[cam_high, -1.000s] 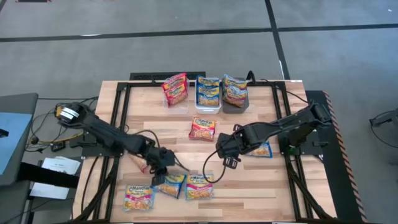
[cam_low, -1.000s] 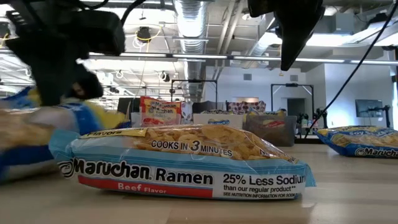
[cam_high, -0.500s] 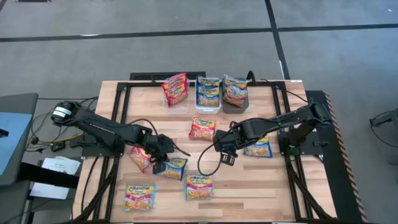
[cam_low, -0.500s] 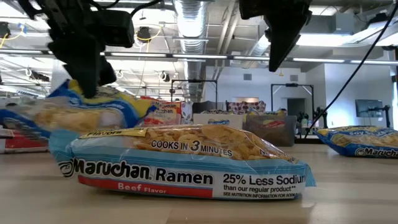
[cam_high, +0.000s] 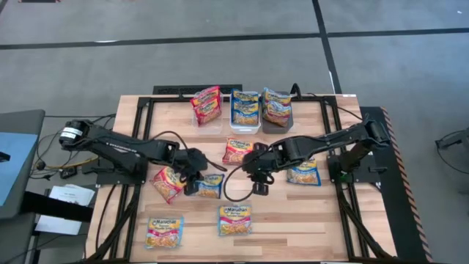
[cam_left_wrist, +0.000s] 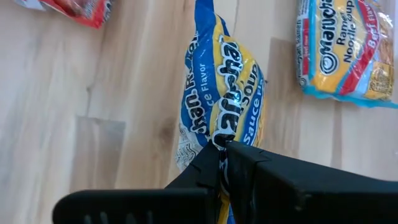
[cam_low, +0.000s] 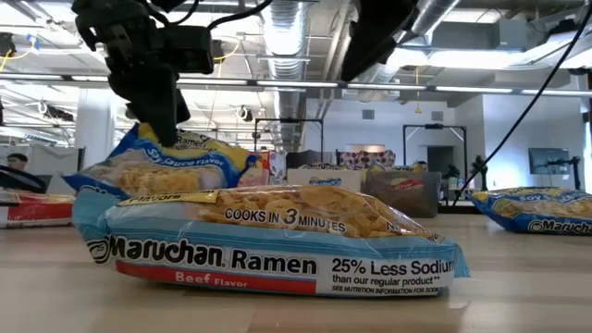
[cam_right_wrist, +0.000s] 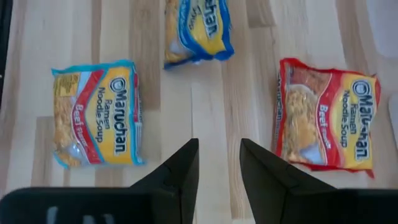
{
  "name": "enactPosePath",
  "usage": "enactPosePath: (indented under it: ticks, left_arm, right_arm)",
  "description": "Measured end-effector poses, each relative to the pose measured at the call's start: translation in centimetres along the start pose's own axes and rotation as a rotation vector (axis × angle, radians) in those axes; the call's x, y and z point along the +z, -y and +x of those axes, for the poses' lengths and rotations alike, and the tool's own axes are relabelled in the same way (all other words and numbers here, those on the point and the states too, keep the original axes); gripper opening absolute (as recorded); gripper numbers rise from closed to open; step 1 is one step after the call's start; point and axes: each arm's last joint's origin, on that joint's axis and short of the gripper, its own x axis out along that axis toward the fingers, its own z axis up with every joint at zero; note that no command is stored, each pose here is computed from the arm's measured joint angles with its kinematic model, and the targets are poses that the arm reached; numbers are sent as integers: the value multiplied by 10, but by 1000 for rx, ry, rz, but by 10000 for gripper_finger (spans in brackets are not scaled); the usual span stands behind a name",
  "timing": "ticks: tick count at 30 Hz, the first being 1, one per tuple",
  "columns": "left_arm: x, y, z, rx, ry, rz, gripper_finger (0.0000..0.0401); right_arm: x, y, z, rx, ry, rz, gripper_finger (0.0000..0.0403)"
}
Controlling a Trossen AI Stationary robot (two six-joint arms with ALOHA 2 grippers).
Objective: Sort Maruchan noodles
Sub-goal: Put the blue noodle pack into the white bin
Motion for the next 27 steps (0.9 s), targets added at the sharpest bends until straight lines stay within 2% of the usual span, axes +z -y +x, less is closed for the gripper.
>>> enactPosePath:
  ticks: [7,12,20,27]
  left_arm:
    - [7,-11,-1,18,47,33,0]
    - [12,-15,-2,18,81,68,0]
    - [16,-14,-2,7,121,104,0]
    - [17,-14,-2,2,135,113,0]
  right_arm:
    - [2,4,1,-12,12,-16,186]
    - [8,9,17,-27,39,-2,207]
    - [13,17,58,-46,46,-3,201]
    - [27,16,60,-35,188,-77,185]
